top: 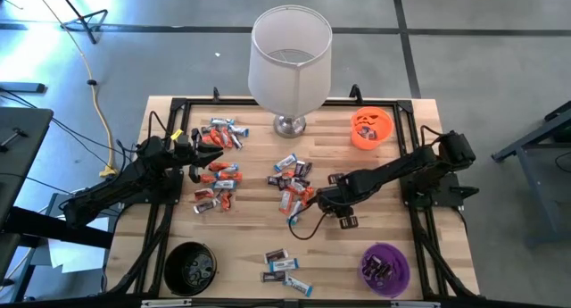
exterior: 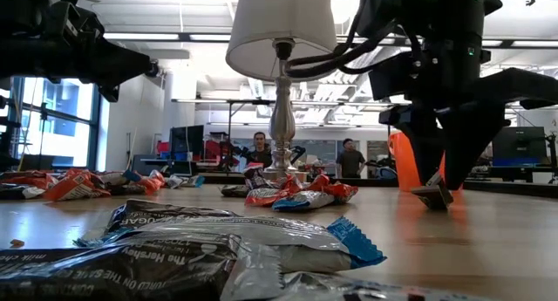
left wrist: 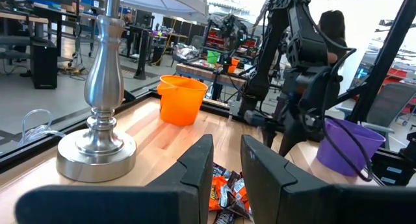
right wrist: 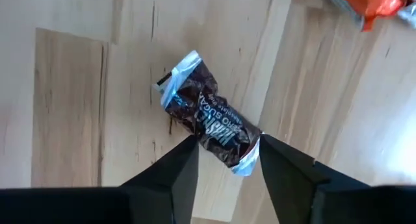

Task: Sort candy
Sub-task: Put the brown chocolate bar into the violet bucket

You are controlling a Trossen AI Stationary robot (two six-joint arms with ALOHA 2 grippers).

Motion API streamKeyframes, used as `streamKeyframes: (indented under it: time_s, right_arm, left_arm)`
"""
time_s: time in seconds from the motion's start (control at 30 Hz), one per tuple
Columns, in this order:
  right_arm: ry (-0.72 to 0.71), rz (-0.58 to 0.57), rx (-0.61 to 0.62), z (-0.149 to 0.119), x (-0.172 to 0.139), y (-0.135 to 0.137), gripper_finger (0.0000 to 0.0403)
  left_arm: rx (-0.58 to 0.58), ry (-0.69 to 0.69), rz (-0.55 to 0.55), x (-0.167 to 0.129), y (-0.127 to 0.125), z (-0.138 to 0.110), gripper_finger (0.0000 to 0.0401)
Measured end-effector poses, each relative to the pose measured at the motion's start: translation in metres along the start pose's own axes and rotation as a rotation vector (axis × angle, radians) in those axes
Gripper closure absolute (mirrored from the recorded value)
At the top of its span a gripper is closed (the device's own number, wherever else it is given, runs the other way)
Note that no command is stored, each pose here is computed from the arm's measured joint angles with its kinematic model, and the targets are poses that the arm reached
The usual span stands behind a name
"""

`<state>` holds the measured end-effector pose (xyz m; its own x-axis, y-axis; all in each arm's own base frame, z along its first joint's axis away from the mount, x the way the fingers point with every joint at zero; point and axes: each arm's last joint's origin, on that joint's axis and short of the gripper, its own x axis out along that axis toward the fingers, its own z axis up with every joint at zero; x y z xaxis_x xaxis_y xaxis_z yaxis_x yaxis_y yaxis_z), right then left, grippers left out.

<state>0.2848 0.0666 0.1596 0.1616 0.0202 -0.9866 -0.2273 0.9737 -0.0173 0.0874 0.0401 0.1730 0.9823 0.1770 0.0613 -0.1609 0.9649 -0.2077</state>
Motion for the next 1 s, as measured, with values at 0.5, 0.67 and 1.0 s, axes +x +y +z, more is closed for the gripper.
streamKeyframes:
  time_s: [0.5, 0.67, 1.0]
  right_arm:
    - [-0.078, 0.079, -0.290, 0.010, 0.008, 0.003, 0.0233]
    - [-0.039, 0.085, -0.284, 0.013, 0.027, 0.003, 0.0233]
    - [0.009, 0.060, -0.236, 0.012, 0.038, 0.002, 0.0244]
  left_arm:
    - [0.000, 0.000, 0.000, 0.000, 0.000, 0.000, 0.0337]
    - [0.000, 0.000, 0.000, 0.000, 0.000, 0.000, 0.0337]
    - [0.000, 0.001, 0.000, 0.000, 0.000, 0.000, 0.0337]
